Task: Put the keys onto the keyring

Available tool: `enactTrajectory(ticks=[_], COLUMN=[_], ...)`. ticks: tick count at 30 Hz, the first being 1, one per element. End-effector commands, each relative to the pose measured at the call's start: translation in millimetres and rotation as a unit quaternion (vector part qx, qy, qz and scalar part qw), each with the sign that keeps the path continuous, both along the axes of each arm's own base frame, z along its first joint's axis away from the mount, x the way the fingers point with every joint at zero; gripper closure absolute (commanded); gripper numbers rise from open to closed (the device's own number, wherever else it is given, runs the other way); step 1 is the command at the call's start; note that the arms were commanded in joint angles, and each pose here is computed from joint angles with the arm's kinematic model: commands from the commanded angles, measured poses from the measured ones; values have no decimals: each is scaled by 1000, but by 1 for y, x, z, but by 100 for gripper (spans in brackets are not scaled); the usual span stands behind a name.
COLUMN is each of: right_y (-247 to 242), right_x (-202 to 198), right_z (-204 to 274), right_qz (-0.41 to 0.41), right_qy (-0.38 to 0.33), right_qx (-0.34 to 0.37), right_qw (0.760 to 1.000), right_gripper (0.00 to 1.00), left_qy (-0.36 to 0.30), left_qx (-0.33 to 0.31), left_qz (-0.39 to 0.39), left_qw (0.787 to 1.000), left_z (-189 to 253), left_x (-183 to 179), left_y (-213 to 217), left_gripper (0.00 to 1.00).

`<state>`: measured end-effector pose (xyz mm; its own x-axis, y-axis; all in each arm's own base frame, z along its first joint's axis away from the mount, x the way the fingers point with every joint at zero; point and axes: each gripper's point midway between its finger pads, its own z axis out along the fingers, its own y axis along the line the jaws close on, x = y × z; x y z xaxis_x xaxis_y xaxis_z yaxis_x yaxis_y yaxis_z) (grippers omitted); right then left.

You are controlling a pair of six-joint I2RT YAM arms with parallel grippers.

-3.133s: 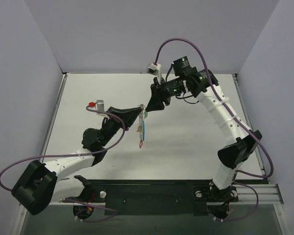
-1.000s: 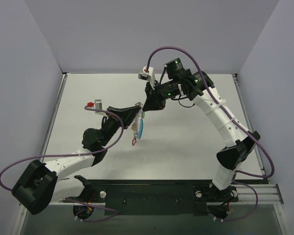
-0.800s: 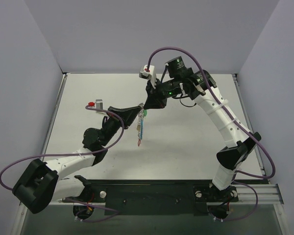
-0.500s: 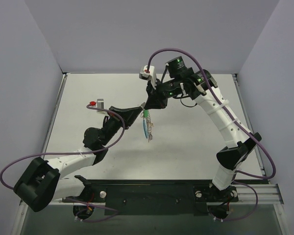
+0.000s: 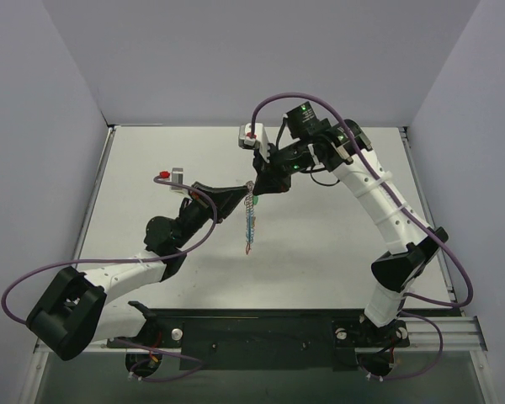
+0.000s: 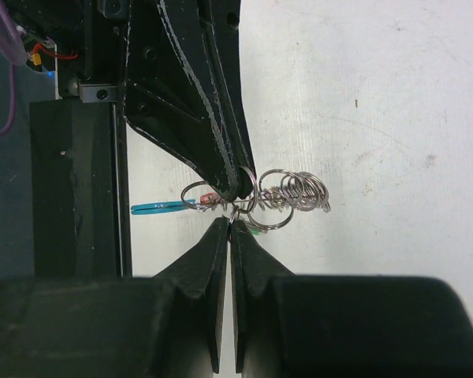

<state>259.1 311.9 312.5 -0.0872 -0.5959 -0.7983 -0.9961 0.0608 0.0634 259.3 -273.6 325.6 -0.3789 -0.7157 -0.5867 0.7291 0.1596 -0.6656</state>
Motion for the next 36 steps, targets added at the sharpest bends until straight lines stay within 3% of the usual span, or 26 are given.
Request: enactTrajectory(ticks=[1, 16, 19, 25, 28, 31, 36], right_y=[-3, 19, 17, -3, -16, -28, -58], right_x=[-16, -1, -1, 11, 15, 14, 16], right_z=[-2, 23, 24, 37, 44, 46, 29], right_qz=[22, -45, -50, -80, -94, -97, -118], right_qy=[19, 143, 149, 124, 120, 118, 103], right_qx=[-12, 98, 103, 115, 124, 129, 109], right_qw=[1000, 984, 982, 982, 981, 980, 982], right_gripper=[100, 100, 88, 83, 76, 69, 59], left_qy=[-76, -80, -81, -80, -83, -76, -37], left_qx=[-67, -71, -68, -52, -38, -4, 105], left_qz=[10, 3, 3, -1, -4, -16, -21], left_qw=[995, 994, 994, 995, 996, 997, 994], left_z=[57, 53, 52, 46, 43, 35, 6], left_x=[-9, -12, -12, -12, -11, -11, 1], left_y=[17, 19, 20, 19, 18, 13, 6], left_gripper=[100, 100, 100, 100, 100, 100, 100])
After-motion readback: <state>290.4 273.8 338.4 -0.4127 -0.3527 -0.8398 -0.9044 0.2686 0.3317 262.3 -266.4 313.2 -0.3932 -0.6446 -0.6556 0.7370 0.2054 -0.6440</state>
